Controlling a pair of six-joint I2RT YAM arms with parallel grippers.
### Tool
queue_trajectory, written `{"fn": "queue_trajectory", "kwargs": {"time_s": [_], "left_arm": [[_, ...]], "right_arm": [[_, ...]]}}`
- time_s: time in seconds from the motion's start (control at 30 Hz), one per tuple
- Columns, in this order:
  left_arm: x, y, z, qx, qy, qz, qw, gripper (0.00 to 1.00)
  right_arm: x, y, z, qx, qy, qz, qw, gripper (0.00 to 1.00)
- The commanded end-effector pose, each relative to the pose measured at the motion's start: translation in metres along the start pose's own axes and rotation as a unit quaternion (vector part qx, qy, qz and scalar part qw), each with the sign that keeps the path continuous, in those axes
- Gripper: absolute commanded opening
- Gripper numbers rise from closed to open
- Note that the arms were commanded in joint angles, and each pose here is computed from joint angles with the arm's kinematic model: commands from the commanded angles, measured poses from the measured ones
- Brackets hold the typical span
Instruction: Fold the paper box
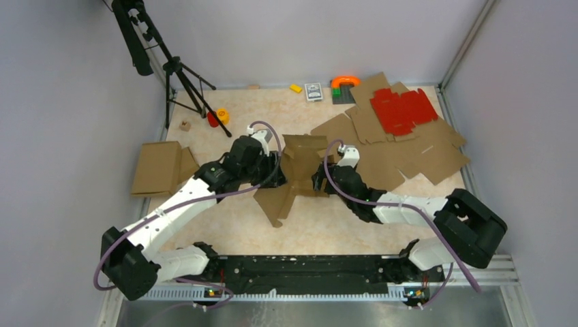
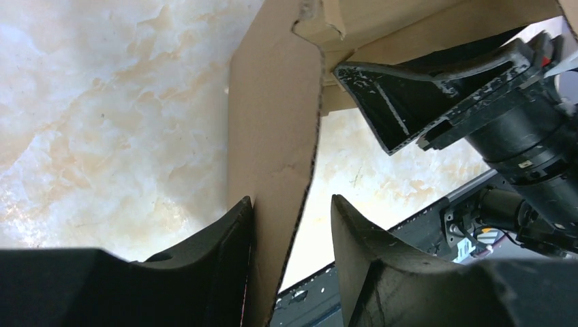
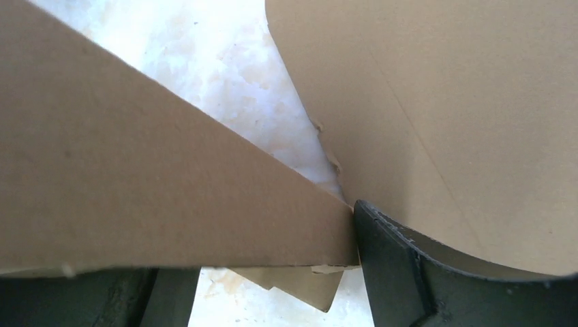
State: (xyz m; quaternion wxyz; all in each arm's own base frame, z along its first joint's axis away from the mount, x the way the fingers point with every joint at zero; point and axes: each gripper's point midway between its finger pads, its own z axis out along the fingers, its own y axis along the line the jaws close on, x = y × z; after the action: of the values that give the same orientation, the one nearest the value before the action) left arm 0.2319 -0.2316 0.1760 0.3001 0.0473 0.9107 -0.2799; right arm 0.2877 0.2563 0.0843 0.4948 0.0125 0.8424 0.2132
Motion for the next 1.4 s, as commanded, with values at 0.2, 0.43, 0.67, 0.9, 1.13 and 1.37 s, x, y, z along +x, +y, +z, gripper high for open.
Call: {"fn": "queue_trajectory", "kwargs": {"time_s": [0.2,0.43,0.67,0.9,1.13,1.37], "left_arm": [[-0.007,-0.001,-0.010,-0.012,-0.007,0.013,1.000,0.47],[-0.009,0.002,-0.012,-0.021,-0.012,0.014,1.000,0.45],[-0.012,0.007,-0.013,-0.036,-0.016,0.019,0.999,0.45],[-0.015,0.007,-0.013,-0.041,-0.016,0.022,0.999,0.44],[-0.012,-0.001,-0.010,-0.023,-0.005,0.015,1.000,0.40],[-0.011,-0.004,-0.010,-0.016,-0.006,0.028,0.999,0.36]], "right_arm": [[-0.025,0.010,-0.021,-0.036,-0.018,-0.062,0.997,0.92],[-0.033,0.014,-0.032,-0.057,-0.022,-0.096,0.994,0.93],[-0.047,0.015,-0.045,-0.071,-0.045,-0.111,0.990,0.89],[-0.053,0.018,-0.053,-0.084,-0.049,-0.120,0.988,0.59],[-0.045,0.026,-0.045,-0.105,-0.032,-0.117,0.987,0.29],[-0.039,0.029,-0.035,-0.114,-0.030,-0.115,0.986,0.23]]}}
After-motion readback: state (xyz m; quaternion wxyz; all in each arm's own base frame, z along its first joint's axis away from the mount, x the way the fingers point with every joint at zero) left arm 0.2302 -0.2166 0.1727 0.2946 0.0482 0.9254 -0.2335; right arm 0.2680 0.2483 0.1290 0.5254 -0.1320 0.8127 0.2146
